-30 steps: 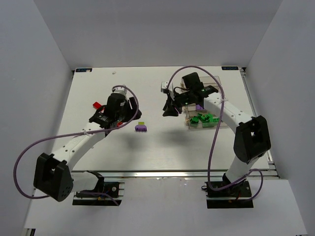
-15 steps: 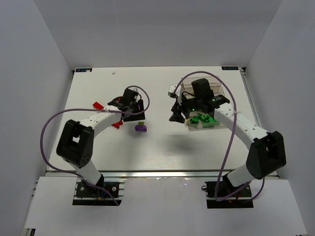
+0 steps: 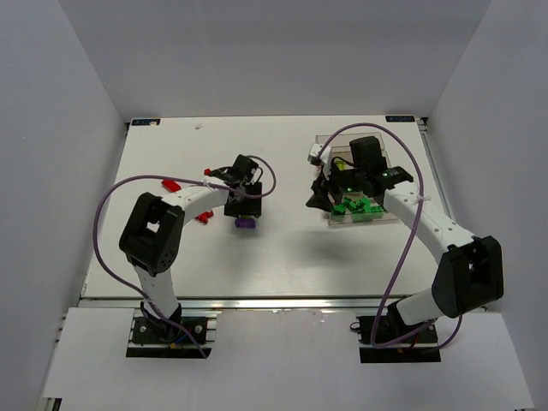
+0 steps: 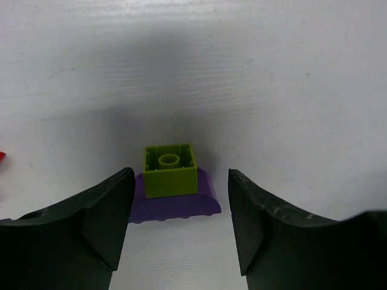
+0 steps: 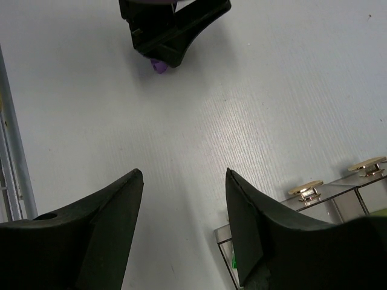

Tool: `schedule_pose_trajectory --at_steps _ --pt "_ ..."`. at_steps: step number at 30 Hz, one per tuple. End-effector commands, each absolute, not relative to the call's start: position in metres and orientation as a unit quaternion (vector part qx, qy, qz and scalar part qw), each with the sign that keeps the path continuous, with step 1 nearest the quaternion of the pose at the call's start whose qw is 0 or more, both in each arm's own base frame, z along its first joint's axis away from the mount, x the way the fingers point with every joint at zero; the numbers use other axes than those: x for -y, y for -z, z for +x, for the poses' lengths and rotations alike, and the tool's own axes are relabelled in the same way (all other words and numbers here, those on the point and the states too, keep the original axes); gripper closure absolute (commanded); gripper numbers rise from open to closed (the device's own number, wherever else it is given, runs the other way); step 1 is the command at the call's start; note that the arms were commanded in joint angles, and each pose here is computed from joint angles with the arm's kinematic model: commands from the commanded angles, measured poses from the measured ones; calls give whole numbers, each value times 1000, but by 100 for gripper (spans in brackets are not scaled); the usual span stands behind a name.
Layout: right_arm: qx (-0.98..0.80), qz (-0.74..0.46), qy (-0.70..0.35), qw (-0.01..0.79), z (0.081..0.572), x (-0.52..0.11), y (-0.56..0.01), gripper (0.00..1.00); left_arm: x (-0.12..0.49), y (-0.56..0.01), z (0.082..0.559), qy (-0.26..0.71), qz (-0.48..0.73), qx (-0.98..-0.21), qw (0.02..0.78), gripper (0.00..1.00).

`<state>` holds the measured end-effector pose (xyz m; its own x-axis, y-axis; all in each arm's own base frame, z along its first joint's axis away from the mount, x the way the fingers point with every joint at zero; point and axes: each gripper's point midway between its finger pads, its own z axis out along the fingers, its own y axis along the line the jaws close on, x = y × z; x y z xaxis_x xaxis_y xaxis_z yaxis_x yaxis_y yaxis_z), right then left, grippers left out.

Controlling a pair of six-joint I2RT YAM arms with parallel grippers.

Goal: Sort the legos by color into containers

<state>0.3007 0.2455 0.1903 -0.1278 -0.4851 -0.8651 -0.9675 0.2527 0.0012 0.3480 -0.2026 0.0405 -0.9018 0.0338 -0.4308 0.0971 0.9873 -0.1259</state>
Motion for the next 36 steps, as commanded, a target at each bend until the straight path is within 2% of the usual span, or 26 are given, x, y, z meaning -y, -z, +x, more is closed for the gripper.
schedule_pose_trajectory --at_steps 1,6,12,16,20,26,29,30,31,34,36 --pt "-668 -530 -311 420 299 -246 -207 37 201 -43 345 45 49 -975 211 28" --pt "-668 -527 -311 423 300 -244 -208 37 200 -40 347 22 53 -977 205 30" --pt "-667 -526 -314 425 298 -243 -208 37 195 -32 350 -3 58 -980 191 38" --pt "-666 -526 -315 425 297 -242 -207 37 194 -33 352 -7 52 -979 196 37" --pt "-664 -527 -319 423 295 -243 -207 37 200 -37 354 6 47 -979 198 30" --pt "-664 -528 -319 423 296 -244 -206 37 202 -37 355 8 47 -980 194 35" --pt "-663 -528 -319 423 297 -244 -207 37 202 -33 352 9 48 -981 189 47" --pt "-662 -528 -320 424 297 -245 -207 37 202 -32 351 10 49 -981 189 53" --pt "-662 -529 -320 424 296 -245 -208 37 203 -33 351 14 49 -981 188 67" --pt "-661 -529 -331 416 291 -245 -205 37 210 -40 353 33 47 -979 194 85" --pt "-658 -529 -349 407 285 -248 -205 37 217 -52 356 54 43 -976 205 92"
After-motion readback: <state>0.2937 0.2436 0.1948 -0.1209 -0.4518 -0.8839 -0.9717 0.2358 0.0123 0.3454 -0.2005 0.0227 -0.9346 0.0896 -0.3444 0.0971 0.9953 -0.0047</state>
